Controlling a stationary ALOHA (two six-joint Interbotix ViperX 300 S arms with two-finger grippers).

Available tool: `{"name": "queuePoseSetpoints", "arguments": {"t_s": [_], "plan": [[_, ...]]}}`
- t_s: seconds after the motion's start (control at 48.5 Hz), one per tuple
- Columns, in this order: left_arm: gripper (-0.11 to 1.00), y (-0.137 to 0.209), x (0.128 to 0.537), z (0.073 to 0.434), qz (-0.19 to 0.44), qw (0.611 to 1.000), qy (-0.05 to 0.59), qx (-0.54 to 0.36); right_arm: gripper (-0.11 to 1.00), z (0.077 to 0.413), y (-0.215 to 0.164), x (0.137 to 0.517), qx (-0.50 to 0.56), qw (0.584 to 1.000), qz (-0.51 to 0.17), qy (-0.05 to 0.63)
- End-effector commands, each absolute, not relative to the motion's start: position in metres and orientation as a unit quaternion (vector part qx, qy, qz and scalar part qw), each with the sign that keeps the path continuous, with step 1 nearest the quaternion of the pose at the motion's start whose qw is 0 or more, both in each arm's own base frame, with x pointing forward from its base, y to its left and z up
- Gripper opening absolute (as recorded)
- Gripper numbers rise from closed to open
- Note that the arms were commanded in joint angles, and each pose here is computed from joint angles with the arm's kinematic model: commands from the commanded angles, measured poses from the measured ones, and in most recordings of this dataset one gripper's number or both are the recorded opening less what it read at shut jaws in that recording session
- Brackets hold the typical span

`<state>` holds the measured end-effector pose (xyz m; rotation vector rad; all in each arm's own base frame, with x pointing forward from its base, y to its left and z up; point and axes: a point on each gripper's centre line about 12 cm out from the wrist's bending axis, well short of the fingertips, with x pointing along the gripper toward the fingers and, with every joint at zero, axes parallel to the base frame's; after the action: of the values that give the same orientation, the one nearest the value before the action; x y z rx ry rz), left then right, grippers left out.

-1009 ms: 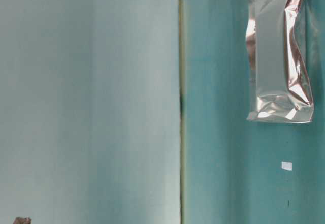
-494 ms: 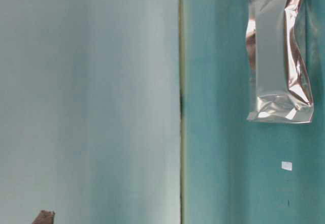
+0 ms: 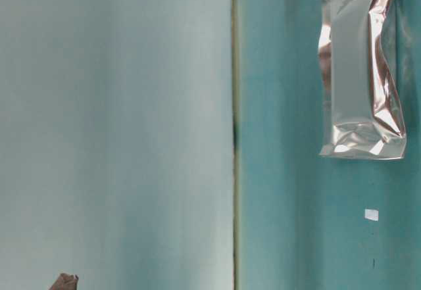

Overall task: Hand over the silver zip bag and make it stand upright.
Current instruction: 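Grasp the bag's right edge with the right gripper and lift it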

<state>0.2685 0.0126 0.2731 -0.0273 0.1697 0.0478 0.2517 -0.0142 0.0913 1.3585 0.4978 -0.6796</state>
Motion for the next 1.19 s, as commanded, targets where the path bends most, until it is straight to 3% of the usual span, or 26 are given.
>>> {"name": "queuePoseSetpoints", "arguments": {"t_s": [0.0, 0.927, 1.05, 1.174], "plan": [[-0.01, 0.013, 0.271, 0.284, 0.024, 0.997, 0.069, -0.013, 0.89, 0.09, -0.011, 0.261, 0.612, 0.698, -0.301, 0.219], [-0.01, 0.013, 0.27, 0.28, 0.024, 0.996, 0.084, -0.014, 0.86, 0.075, 0.004, 0.28, 0.6, 0.701, -0.297, 0.246], [-0.01, 0.013, 0.27, 0.28, 0.024, 0.996, 0.084, -0.014, 0.75, 0.073, 0.006, 0.279, 0.6, 0.696, -0.3, 0.257], [-0.01, 0.013, 0.27, 0.28, 0.024, 0.996, 0.084, -0.014, 0.45, 0.072, 0.007, 0.278, 0.599, 0.692, -0.302, 0.266]]}}
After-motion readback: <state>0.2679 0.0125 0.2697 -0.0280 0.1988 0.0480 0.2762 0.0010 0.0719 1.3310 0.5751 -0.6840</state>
